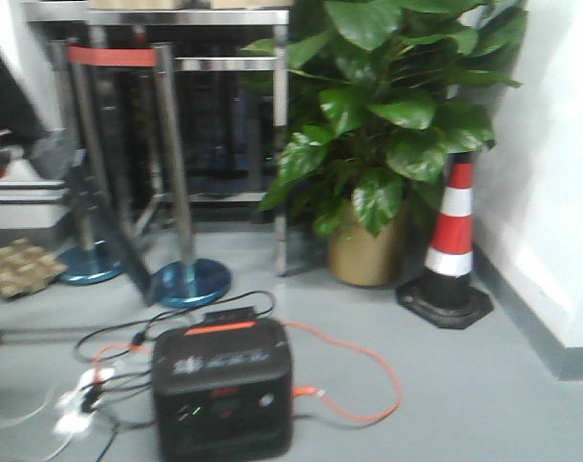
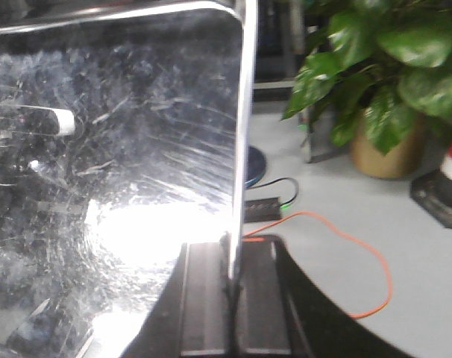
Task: Stack silver trays without gaps
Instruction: 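Hold the silver tray with both grippers while driving to the other shelf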
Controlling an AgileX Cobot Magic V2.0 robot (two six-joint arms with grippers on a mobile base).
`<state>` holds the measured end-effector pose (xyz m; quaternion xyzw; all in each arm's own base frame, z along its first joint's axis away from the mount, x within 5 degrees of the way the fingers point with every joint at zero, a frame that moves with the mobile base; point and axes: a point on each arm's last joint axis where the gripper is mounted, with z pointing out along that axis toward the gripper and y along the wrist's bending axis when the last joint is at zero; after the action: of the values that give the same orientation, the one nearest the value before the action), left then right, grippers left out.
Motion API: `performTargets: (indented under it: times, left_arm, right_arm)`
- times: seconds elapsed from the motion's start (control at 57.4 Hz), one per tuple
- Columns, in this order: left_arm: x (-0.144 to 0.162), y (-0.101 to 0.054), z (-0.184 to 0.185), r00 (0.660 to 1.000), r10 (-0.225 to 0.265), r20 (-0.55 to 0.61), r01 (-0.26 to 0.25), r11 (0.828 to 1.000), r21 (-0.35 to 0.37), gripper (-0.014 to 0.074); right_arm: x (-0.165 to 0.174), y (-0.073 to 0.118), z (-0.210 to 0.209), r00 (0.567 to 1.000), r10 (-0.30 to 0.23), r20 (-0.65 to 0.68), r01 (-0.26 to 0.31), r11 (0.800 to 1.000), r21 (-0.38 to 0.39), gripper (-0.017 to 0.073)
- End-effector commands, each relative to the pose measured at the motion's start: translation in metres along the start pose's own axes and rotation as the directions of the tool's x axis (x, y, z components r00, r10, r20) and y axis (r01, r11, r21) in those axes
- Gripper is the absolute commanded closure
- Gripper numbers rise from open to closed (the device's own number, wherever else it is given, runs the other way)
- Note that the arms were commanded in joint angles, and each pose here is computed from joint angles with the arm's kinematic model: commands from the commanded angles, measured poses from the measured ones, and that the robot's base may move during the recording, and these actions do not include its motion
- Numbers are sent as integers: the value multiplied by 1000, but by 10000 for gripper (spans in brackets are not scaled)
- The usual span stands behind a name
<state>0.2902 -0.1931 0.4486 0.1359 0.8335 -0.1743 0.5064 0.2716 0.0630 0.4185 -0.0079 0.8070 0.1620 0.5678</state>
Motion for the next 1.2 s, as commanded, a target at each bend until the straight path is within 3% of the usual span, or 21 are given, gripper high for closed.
performTargets:
  times: [0.0, 1.185]
  left_arm:
    - [-7, 1, -8, 998, 35, 53, -34, 999, -10, 613]
    - [-7, 2, -8, 998, 39, 54, -38, 999, -13, 613]
  right_arm:
    - [-9, 1, -6, 998, -19, 66, 19, 1000, -1, 638]
    - [-9, 1, -6, 998, -19, 66, 19, 1000, -1, 638]
